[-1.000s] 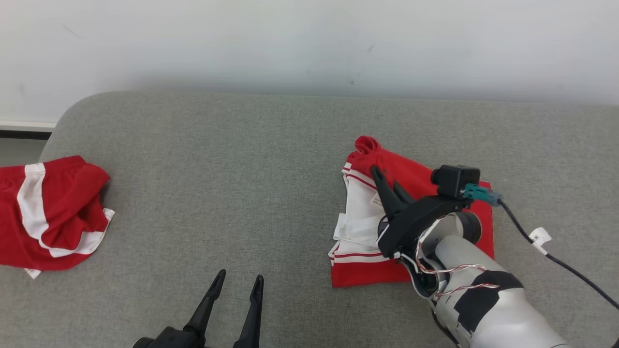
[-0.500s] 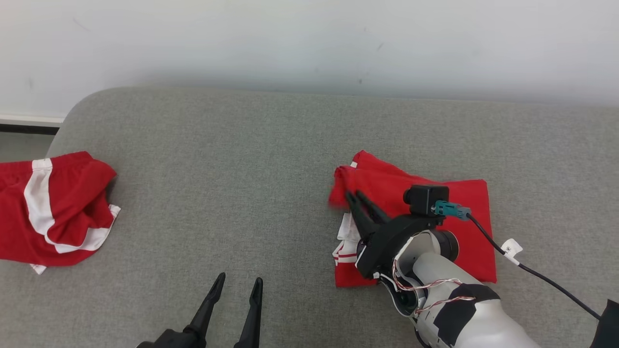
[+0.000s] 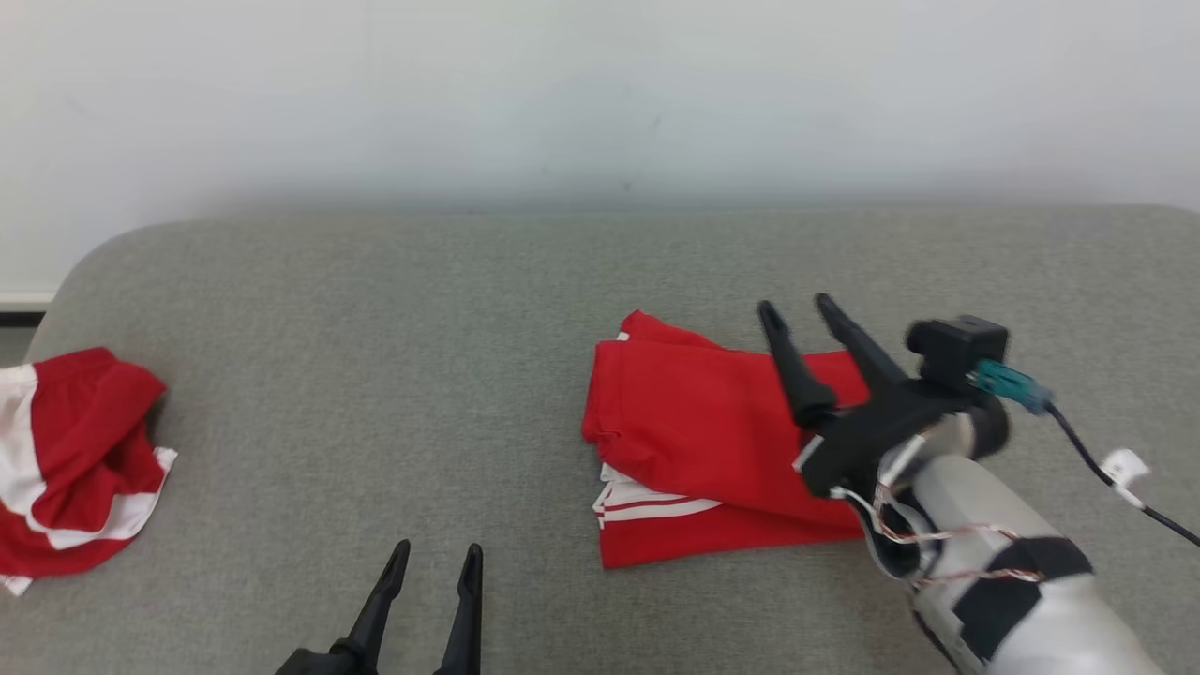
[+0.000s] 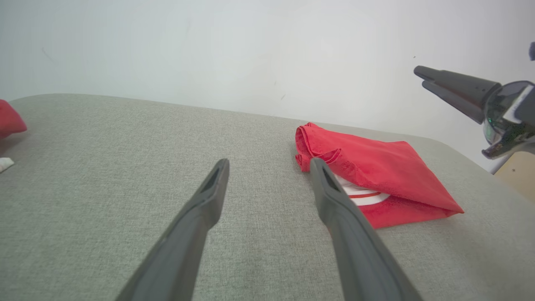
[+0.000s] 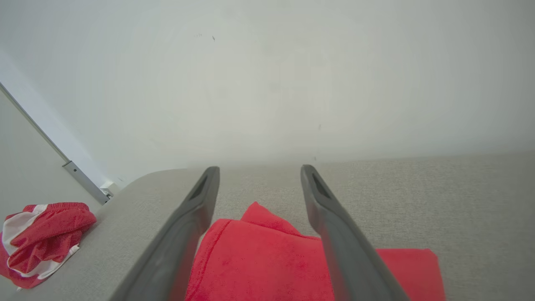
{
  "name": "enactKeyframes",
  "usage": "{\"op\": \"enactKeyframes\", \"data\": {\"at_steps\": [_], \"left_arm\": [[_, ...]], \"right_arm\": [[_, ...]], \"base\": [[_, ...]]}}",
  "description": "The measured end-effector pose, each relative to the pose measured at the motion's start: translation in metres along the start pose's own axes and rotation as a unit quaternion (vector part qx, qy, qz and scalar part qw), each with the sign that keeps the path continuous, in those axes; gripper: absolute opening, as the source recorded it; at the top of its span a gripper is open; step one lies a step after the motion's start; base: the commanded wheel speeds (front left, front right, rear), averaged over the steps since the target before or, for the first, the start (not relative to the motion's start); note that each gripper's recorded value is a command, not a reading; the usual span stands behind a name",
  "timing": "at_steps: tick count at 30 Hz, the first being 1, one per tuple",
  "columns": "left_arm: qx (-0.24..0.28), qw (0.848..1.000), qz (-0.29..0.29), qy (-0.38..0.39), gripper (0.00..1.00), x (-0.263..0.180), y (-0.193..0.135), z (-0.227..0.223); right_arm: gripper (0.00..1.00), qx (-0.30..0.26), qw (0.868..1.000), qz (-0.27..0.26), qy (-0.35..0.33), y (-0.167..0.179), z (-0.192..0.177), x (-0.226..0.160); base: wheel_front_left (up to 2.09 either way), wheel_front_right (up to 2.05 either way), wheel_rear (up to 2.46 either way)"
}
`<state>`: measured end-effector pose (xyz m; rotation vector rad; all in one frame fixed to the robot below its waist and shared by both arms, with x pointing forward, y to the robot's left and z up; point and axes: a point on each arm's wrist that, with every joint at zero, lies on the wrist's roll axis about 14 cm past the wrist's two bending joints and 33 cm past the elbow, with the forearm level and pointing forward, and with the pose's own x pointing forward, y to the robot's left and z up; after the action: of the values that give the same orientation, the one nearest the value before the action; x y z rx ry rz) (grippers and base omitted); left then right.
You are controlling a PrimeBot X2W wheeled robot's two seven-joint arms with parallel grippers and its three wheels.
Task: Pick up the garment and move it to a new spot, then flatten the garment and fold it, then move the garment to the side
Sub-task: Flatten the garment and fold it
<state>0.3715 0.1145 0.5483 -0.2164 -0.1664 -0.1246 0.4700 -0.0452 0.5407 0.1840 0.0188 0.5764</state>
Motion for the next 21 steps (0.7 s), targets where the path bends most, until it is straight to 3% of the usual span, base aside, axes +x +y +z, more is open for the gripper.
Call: {"op": "enactKeyframes", "data": {"at_steps": [13, 21], "left_arm": [[0.0, 1.0, -0.003, -0.021, 1.0, 0.002, -0.005, 0.013], [0.026, 0.998, 0.0, -0.052, 1.0, 0.001, 0.0, 0.031]], "right_arm": [[1.0, -0.083, 0.99, -0.095, -0.061, -0.043, 0.022, -0.093], [1.0, -0.117, 0.983, -0.118, -0.08, -0.038, 0.027, -0.137]], "base": [[0.0, 0.0, 0.0], [0.0, 0.0, 0.0]]}}
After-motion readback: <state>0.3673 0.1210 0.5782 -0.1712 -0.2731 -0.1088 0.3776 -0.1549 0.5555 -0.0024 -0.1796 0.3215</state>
